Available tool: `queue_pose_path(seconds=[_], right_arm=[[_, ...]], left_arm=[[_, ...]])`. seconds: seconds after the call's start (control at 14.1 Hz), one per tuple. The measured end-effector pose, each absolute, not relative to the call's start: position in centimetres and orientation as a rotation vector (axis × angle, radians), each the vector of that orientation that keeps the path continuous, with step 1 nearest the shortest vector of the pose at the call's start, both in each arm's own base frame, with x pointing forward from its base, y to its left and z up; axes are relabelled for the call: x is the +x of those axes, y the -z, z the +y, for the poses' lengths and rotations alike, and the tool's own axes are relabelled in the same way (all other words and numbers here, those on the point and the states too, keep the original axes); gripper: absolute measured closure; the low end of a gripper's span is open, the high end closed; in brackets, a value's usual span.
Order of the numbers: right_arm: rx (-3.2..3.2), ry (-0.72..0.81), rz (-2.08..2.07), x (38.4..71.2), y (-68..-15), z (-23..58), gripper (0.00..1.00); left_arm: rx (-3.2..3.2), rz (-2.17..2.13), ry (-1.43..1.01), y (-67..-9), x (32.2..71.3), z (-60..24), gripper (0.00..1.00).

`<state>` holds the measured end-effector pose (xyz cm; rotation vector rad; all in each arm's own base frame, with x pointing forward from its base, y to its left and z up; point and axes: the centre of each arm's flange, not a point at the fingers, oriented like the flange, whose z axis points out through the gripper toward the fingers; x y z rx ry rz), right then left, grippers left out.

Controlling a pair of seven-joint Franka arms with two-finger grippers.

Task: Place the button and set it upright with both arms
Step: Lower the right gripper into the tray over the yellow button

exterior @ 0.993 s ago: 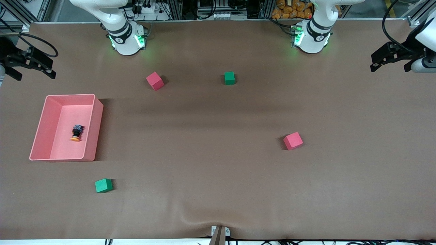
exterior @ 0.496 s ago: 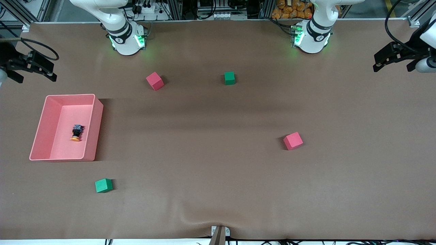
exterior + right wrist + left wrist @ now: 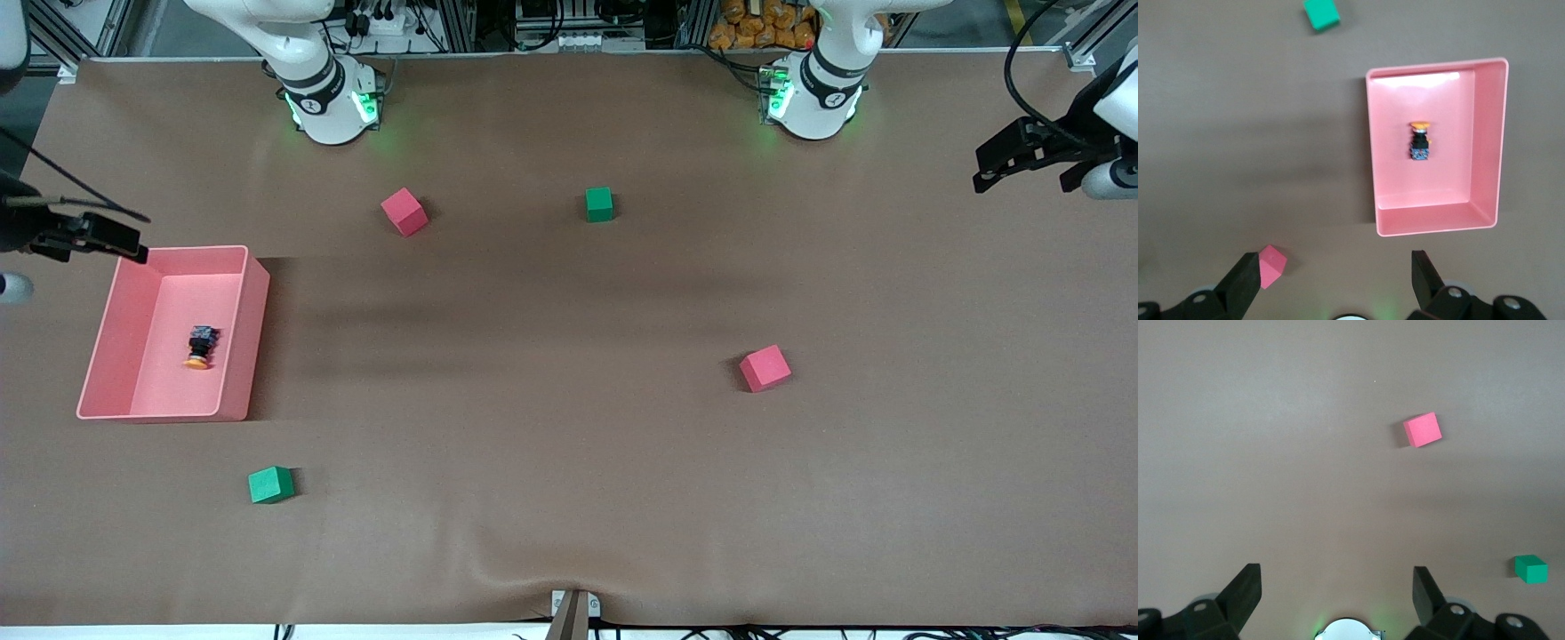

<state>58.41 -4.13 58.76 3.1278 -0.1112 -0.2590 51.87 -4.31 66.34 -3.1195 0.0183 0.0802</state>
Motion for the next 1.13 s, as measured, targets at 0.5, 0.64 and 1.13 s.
queue_pose_path(seconds=[0.5,0.64,1.13], right_arm=[[3.131,0.251,-0.007,60.1,-44.1,-13.6,0.00],[3.138,0.233,0.025,59.0,-40.4,-15.8,0.00],[3.156,0.207,0.115,57.1,-29.2,-19.5,0.00]], left_arm=[[-3.118,0.037,-0.108,-65.5,52.3,-4.9,0.00],[-3.117,0.038,-0.126,-64.8,52.6,-5.0,0.00],[-3.117,0.047,-0.138,-64.3,53.1,-5.3,0.00]])
